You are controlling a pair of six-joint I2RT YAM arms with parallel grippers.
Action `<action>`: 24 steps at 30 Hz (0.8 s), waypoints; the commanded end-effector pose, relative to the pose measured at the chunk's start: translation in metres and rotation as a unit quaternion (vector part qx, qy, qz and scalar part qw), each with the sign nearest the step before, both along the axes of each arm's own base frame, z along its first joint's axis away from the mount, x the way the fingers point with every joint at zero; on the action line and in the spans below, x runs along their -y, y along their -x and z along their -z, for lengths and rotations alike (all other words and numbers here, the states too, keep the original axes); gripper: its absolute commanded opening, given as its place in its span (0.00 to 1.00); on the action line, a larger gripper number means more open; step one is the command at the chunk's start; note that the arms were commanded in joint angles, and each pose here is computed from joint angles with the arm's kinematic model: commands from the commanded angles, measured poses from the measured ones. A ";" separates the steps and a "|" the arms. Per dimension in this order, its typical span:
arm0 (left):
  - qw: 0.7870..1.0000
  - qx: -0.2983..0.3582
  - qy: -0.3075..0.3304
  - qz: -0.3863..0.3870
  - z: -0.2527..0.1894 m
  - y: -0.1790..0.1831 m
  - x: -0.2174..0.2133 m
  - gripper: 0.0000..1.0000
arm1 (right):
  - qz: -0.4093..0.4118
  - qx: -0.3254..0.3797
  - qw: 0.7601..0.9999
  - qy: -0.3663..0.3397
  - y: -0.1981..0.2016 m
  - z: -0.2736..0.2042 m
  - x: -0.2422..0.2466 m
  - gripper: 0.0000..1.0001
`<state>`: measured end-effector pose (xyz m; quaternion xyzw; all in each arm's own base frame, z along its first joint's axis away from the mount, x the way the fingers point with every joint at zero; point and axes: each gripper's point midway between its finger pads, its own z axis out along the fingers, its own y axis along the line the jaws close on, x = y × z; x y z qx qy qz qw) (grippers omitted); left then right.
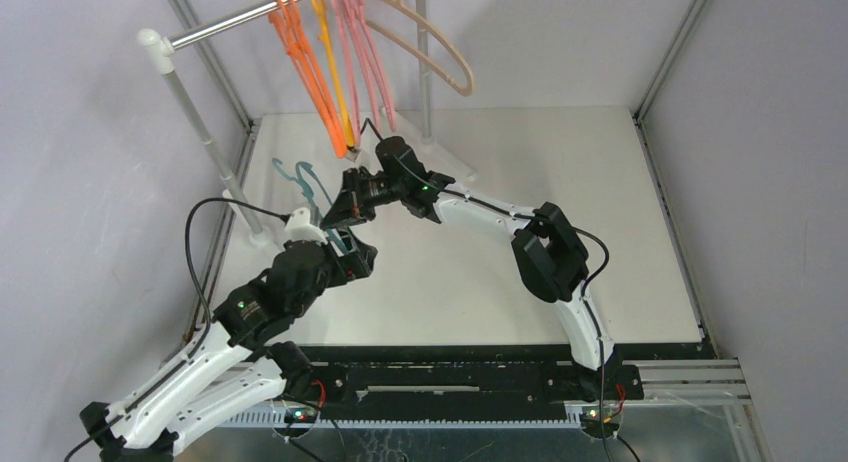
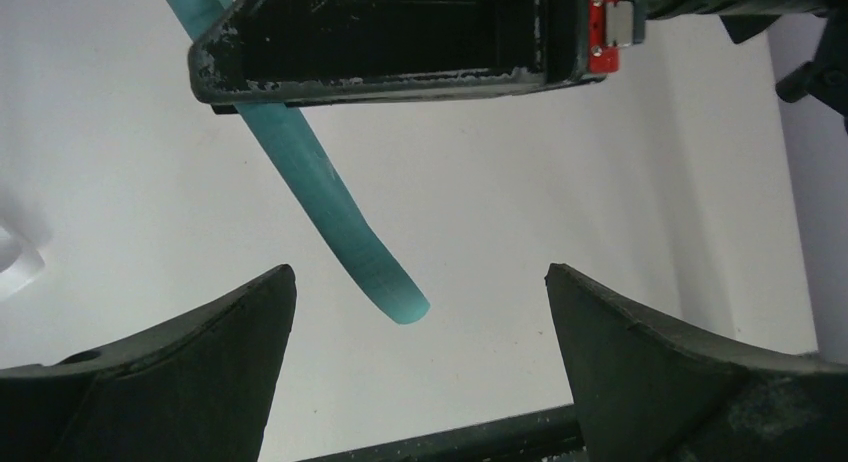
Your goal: Organize the hangers
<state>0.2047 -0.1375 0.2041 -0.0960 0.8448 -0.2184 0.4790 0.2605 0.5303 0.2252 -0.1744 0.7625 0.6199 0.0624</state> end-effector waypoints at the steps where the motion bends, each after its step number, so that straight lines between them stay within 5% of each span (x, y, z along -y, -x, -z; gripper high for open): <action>1: 0.997 0.025 0.006 -0.080 -0.005 -0.012 -0.013 0.99 | 0.000 0.053 0.996 -0.076 0.007 -0.077 0.000 0.00; 5: 0.991 0.018 -0.019 -0.130 0.004 -0.011 -0.031 0.92 | 0.000 0.053 0.995 -0.081 0.009 -0.086 0.003 0.00; 20: 0.983 0.031 -0.027 -0.181 0.016 -0.015 -0.048 0.03 | 0.000 0.042 0.994 -0.100 0.014 -0.104 0.010 0.00; 24: 0.981 0.037 -0.041 -0.184 0.017 -0.015 -0.053 0.00 | -0.003 0.035 0.994 -0.101 0.014 -0.105 0.012 0.00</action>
